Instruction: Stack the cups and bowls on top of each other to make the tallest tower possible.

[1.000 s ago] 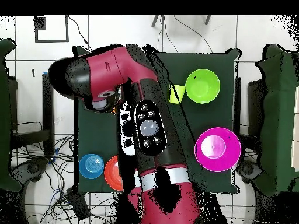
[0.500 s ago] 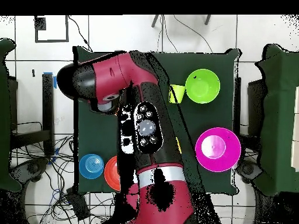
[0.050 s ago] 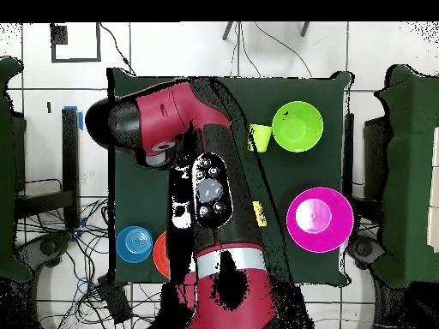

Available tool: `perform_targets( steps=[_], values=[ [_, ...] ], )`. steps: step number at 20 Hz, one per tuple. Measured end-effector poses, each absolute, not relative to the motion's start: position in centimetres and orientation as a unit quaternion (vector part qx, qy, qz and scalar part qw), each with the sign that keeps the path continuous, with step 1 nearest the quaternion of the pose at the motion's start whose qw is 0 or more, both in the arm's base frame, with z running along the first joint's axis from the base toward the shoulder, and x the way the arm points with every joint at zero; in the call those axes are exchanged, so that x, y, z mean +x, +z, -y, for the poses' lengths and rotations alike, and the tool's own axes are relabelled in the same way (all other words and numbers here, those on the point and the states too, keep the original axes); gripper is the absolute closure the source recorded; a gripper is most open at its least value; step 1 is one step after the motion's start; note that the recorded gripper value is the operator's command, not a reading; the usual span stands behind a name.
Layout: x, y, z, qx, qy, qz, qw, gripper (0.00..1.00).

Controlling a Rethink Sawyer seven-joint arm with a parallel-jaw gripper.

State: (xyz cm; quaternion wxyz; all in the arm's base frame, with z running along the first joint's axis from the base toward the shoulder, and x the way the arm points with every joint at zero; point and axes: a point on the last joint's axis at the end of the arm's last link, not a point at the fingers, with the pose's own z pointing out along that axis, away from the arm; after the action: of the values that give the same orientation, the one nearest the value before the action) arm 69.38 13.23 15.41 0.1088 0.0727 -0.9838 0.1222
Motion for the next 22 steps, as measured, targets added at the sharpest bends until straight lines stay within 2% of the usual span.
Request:
perform_targets(
  steps=[22],
  values=[
    [69.6, 16.6, -13.5, 0.047, 0.097, 0.988, 0.113, 1.0]
  ],
)
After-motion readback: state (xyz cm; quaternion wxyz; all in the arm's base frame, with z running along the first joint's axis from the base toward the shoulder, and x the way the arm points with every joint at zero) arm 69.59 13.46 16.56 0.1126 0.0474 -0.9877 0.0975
